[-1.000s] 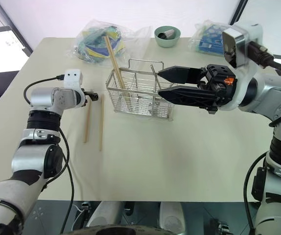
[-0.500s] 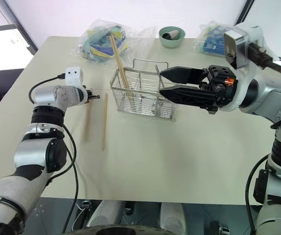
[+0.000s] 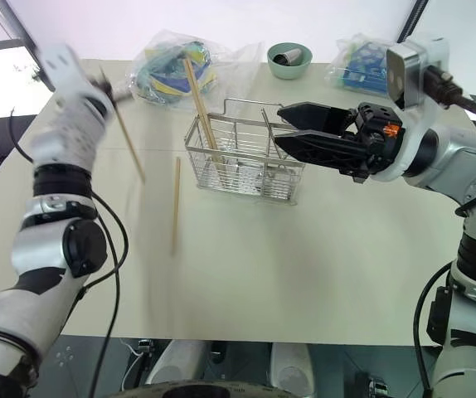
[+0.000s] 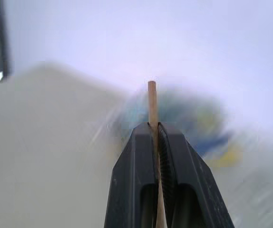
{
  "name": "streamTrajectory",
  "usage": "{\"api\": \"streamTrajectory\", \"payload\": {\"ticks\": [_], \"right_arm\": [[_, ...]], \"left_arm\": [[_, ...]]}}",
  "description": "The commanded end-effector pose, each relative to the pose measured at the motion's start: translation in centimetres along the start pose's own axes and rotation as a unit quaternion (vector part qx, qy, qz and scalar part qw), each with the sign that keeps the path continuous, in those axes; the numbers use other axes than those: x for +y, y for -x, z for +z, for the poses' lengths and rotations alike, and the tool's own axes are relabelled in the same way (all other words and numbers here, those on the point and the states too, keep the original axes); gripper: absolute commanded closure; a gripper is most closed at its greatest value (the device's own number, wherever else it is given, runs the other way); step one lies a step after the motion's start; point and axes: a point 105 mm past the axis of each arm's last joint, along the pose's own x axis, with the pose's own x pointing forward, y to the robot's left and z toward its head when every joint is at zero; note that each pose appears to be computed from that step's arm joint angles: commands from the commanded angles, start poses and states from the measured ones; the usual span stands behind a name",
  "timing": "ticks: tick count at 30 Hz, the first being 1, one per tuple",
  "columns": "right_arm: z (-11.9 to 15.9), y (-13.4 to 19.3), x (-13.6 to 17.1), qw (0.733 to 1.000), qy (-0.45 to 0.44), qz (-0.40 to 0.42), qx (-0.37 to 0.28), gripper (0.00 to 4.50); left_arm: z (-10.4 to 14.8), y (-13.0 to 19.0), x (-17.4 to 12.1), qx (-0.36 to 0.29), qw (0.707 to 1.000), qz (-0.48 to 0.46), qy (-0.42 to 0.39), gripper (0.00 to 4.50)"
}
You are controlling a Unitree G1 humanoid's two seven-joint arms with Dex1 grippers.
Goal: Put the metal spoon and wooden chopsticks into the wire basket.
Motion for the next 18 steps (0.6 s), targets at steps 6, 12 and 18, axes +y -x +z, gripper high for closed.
{"api": "streamTrajectory", "payload": {"ticks": [6, 12, 18], "right_arm": [[0.9, 0.3, 0.3, 0.999, 0.024, -0.02, -0.021, 1.1], [0.3, 0.4, 0.8, 0.999, 0.019, -0.032, -0.032, 1.1], [0.6, 0.9, 1.0, 0.997, 0.02, -0.053, -0.043, 1.1]], "left_arm": [[6.9, 0.7, -6.4, -0.095, 0.975, -0.14, 0.142, 4.47], [4.1, 0.8, -12.1, -0.062, 0.965, -0.222, 0.125, 4.47], [-0.1, 1.8, -16.0, -0.023, 0.957, -0.279, 0.076, 4.47]]}}
